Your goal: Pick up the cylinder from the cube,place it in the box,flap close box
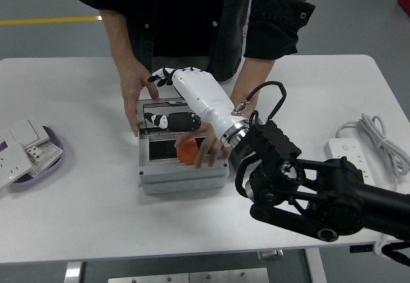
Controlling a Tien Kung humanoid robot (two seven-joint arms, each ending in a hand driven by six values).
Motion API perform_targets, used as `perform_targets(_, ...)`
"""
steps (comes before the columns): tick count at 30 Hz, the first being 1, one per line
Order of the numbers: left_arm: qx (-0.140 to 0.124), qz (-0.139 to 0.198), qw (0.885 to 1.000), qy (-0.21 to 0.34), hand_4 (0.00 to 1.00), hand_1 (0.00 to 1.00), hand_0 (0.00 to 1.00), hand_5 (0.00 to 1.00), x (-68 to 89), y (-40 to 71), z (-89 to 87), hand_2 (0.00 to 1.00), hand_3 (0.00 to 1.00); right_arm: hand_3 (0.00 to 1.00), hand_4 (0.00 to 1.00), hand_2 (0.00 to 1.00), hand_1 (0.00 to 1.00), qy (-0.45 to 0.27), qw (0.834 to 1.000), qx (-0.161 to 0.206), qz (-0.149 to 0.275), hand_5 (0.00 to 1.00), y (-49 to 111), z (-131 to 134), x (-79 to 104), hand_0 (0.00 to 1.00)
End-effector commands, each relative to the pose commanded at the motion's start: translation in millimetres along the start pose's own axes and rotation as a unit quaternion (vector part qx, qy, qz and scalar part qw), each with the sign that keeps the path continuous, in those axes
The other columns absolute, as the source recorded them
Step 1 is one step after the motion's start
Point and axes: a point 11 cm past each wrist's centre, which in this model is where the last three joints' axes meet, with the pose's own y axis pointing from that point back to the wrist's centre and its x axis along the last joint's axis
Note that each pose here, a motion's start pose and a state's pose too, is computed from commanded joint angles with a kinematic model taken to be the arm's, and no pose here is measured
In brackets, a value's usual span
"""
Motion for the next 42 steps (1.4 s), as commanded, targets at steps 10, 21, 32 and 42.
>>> perform_targets(10, -0.001, 0.002, 1.0, -0.002, 0.675, 0.619, 0.595, 0.22, 2.4, 0.2, 2.1, 0.602, 0.616, 0.72, 0.829, 0.658, 0.654, -0.01, 0.998, -0.052, -0.019, 0.381, -24.1, 38, -12.1, 0.799)
perform_targets(21, -0.002, 0.001, 1.0, -0.002, 0.674, 0.619, 0.596, 0.22, 0.7, 0.1, 3.1, 0.602, 0.616, 0.716, 0.821, 0.655, 0.651, -0.013, 0.998, -0.055, -0.031, 0.381, -15.5, 44, -23.7, 0.795)
perform_targets(32, -0.001, 0.0, 1.0, -0.001, 0.673, 0.619, 0.596, 0.222, -1.2, 0.0, 2.2, 0.603, 0.616, 0.701, 0.817, 0.647, 0.645, -0.047, 0.997, -0.02, -0.055, 0.392, 17.4, 26, -40.7, 0.784)
perform_targets(42, -0.002, 0.001, 1.0, 0.001, 0.674, 0.619, 0.596, 0.224, -1.2, -0.1, 2.4, 0.603, 0.616, 0.683, 0.771, 0.642, 0.634, -0.103, 0.992, -0.018, -0.072, 0.398, 36.6, 23, -47.8, 0.768)
